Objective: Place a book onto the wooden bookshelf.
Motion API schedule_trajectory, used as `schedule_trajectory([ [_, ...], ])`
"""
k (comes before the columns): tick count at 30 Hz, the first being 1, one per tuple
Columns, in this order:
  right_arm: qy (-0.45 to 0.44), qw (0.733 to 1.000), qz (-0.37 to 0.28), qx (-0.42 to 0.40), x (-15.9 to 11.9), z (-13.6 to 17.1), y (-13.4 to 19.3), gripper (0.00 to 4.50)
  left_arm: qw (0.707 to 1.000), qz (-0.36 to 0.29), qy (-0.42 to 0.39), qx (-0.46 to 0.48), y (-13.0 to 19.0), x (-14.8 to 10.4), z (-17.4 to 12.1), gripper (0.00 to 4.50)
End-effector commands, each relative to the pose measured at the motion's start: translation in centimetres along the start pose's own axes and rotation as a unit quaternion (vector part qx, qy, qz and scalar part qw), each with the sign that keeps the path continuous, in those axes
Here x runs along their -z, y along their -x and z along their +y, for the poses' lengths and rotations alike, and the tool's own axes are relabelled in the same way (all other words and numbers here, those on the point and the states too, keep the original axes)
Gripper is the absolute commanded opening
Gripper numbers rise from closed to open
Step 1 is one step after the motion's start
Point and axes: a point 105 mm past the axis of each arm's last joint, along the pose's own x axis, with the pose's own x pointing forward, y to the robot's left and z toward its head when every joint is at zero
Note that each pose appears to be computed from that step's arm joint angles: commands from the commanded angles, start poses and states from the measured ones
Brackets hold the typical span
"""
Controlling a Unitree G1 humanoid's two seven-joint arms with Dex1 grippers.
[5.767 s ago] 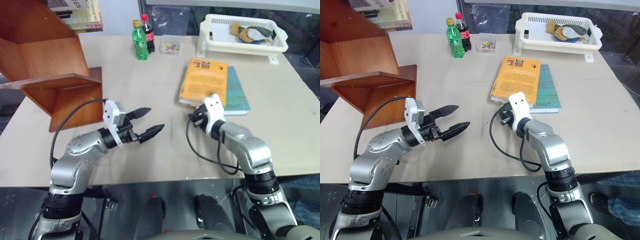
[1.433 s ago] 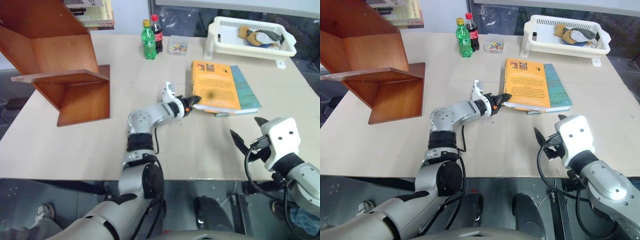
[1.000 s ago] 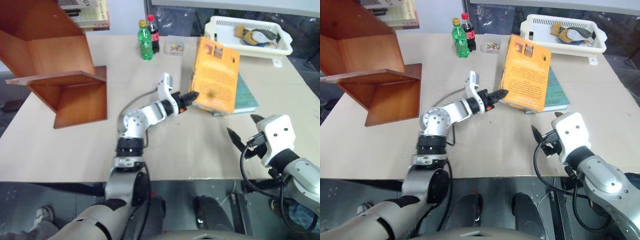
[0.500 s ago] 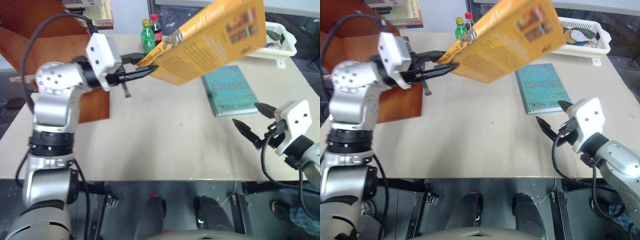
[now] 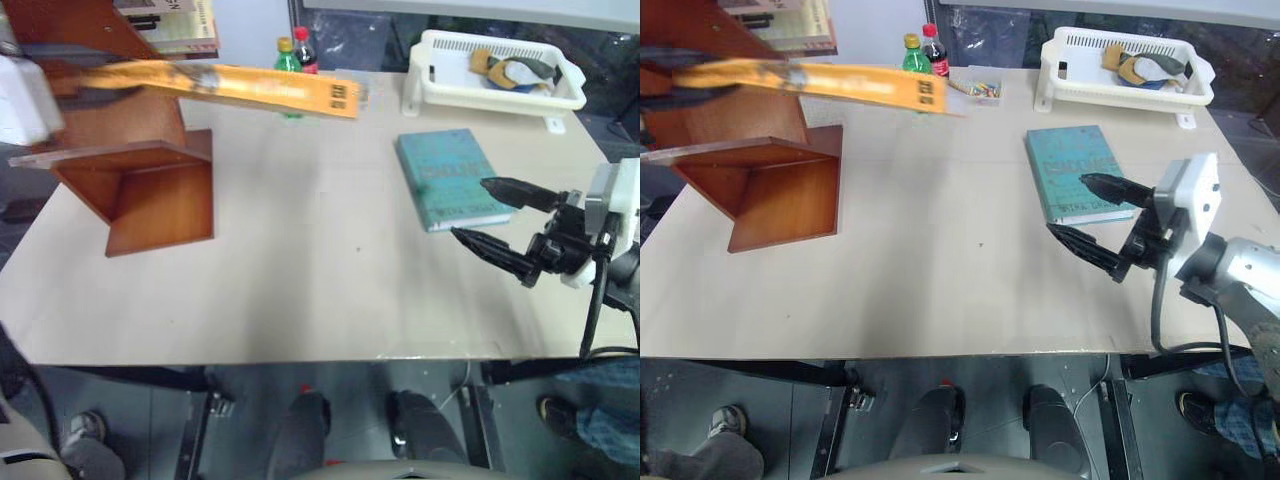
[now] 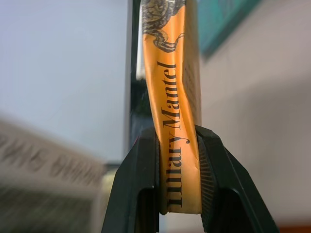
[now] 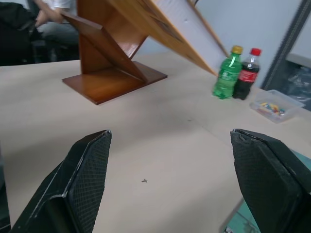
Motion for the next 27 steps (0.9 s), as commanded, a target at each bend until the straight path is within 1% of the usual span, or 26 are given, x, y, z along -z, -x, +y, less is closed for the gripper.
schedule_trajectory([
  [1, 0.015, 1.000, -0.015, -0.018, -0.4, 0.1, -0.6, 4.01, 0.998, 0.057, -0.008, -0.022, 3.5, 1.4, 1.1, 0.53],
  [6, 0.017, 0.999, -0.020, -0.025, -0.1, 0.0, -0.9, 4.01, 0.993, 0.115, 0.020, -0.014, 6.5, 3.3, 0.1, 0.53],
  [10, 0.021, 0.999, -0.022, -0.031, 0.1, 0.1, -1.1, 4.01, 0.985, 0.163, 0.057, 0.002, 8.4, 5.2, -2.1, 0.53],
  [15, 0.031, 0.998, -0.032, -0.039, -0.5, 0.3, -1.5, 4.01, 0.973, 0.194, 0.120, 0.027, 8.2, 7.5, -5.9, 0.53],
  [19, 0.036, 0.997, -0.041, -0.050, -1.2, 0.7, -1.8, 4.01, 0.964, 0.219, 0.150, 0.029, 7.8, 8.7, -7.6, 0.53],
  [21, 0.034, 0.997, -0.048, -0.057, -1.6, 1.0, -2.0, 4.01, 0.962, 0.226, 0.153, 0.026, 7.5, 9.1, -7.8, 1.54],
  [23, 0.033, 0.995, -0.057, -0.072, -2.1, 1.7, -2.3, 4.01, 0.961, 0.228, 0.157, 0.023, 7.1, 9.3, -8.0, 2.32],
  [24, 0.032, 0.995, -0.062, -0.078, -2.4, 1.9, -2.4, 4.01, 0.961, 0.229, 0.156, 0.021, 7.0, 9.4, -7.9, 2.90],
  [25, 0.031, 0.994, -0.066, -0.083, -2.6, 2.1, -2.5, 4.01, 0.961, 0.230, 0.155, 0.019, 6.9, 9.4, -7.9, 3.01],
  [26, 0.030, 0.993, -0.070, -0.087, -2.8, 2.2, -2.5, 4.01, 0.961, 0.231, 0.154, 0.018, 7.0, 9.4, -7.8, 3.60],
  [27, 0.029, 0.993, -0.073, -0.090, -2.9, 2.3, -2.6, 4.01, 0.961, 0.232, 0.153, 0.016, 7.0, 9.5, -7.8, 4.03],
])
